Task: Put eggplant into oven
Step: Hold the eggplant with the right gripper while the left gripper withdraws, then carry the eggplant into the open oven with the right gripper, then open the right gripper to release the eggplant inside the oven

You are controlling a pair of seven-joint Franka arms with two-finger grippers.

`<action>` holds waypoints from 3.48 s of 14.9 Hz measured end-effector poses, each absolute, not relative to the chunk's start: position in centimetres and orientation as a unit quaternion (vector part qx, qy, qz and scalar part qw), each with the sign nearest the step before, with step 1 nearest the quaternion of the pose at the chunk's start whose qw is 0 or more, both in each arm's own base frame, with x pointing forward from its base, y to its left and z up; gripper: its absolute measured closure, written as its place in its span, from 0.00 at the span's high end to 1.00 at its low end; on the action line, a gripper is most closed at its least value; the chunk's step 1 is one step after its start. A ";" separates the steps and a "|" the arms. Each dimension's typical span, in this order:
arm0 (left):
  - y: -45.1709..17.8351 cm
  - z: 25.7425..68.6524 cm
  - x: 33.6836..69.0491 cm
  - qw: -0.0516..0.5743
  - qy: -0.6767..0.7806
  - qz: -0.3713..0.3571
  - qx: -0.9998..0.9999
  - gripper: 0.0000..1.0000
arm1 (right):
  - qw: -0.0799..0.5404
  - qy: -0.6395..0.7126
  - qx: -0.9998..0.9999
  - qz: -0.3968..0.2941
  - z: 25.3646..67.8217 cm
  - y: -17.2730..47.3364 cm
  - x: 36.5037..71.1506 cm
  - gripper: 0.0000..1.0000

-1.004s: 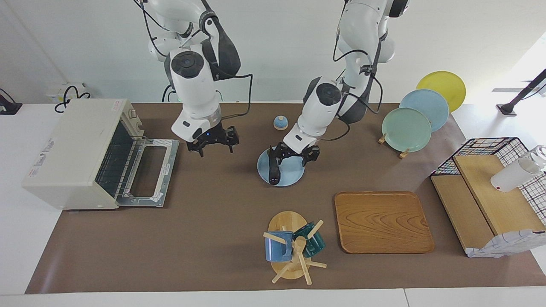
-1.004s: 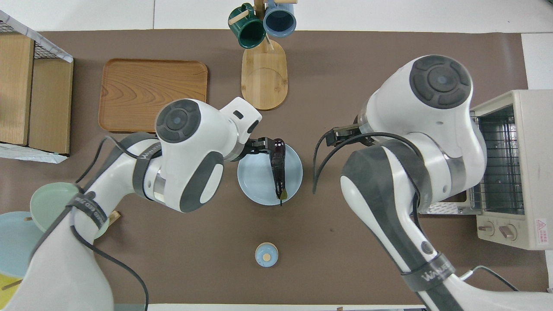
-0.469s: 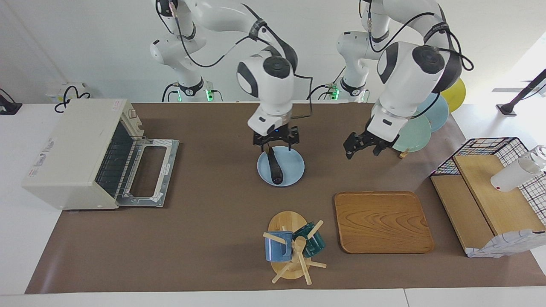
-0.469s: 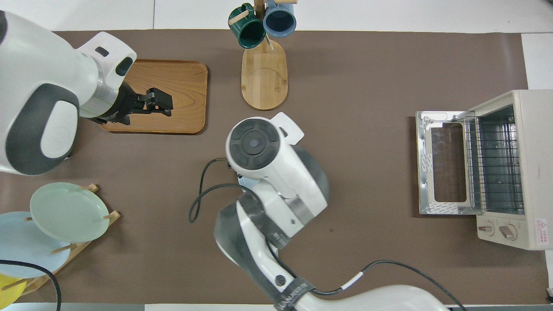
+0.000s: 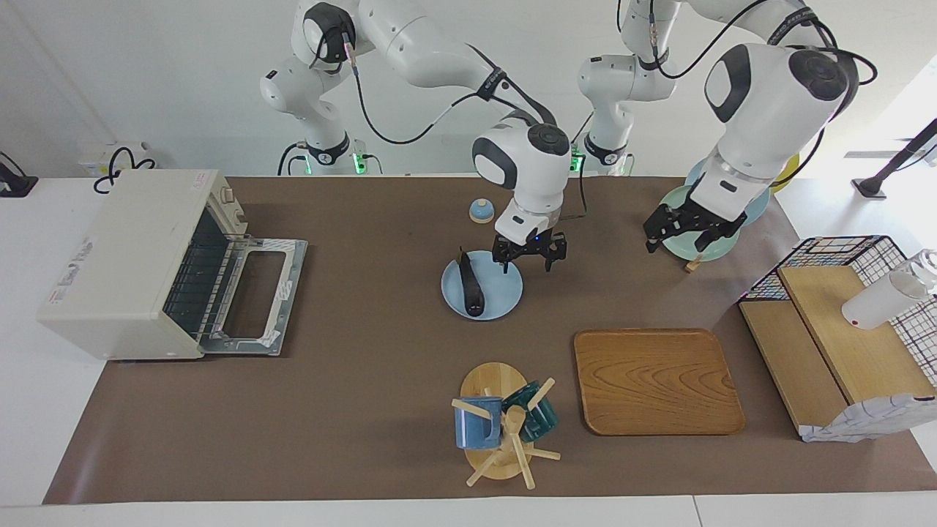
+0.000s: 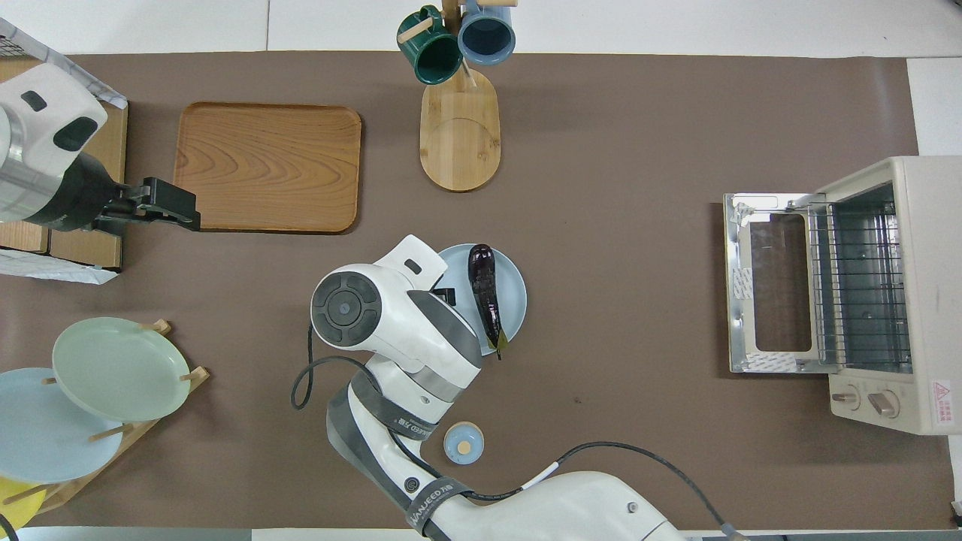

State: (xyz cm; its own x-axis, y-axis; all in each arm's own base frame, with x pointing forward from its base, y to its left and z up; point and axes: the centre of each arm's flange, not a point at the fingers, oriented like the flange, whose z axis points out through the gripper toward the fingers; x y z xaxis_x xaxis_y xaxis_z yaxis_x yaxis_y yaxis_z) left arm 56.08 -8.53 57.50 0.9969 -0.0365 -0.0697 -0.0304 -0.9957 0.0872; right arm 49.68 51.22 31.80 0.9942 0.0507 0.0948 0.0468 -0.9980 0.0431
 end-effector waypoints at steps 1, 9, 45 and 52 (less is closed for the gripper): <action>-8.6 58.0 55.5 0.042 -0.019 -0.039 0.998 1.00 | 0.020 0.024 0.998 0.049 31.4 51.0 49.7 0.89; -9.2 59.0 54.8 0.000 -0.038 -0.029 0.999 1.00 | 0.019 0.032 0.998 0.046 29.2 50.7 48.1 0.20; -9.5 58.7 54.6 0.005 -0.042 -0.032 0.999 1.00 | 0.057 0.163 0.984 -0.050 37.6 -6.1 51.5 0.07; -9.5 59.7 53.4 0.003 -0.043 -0.046 0.998 1.00 | 0.034 0.180 0.983 -0.035 40.1 -1.3 53.1 0.55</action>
State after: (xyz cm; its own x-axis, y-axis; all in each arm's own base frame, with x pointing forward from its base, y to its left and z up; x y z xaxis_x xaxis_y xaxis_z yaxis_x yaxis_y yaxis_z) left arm 53.37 -9.48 59.70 0.9920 -0.0870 -0.0910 -0.0866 -0.9962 0.0093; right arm 53.11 -1.30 40.07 0.9330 0.3506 -0.0817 0.3554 -0.9331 0.0548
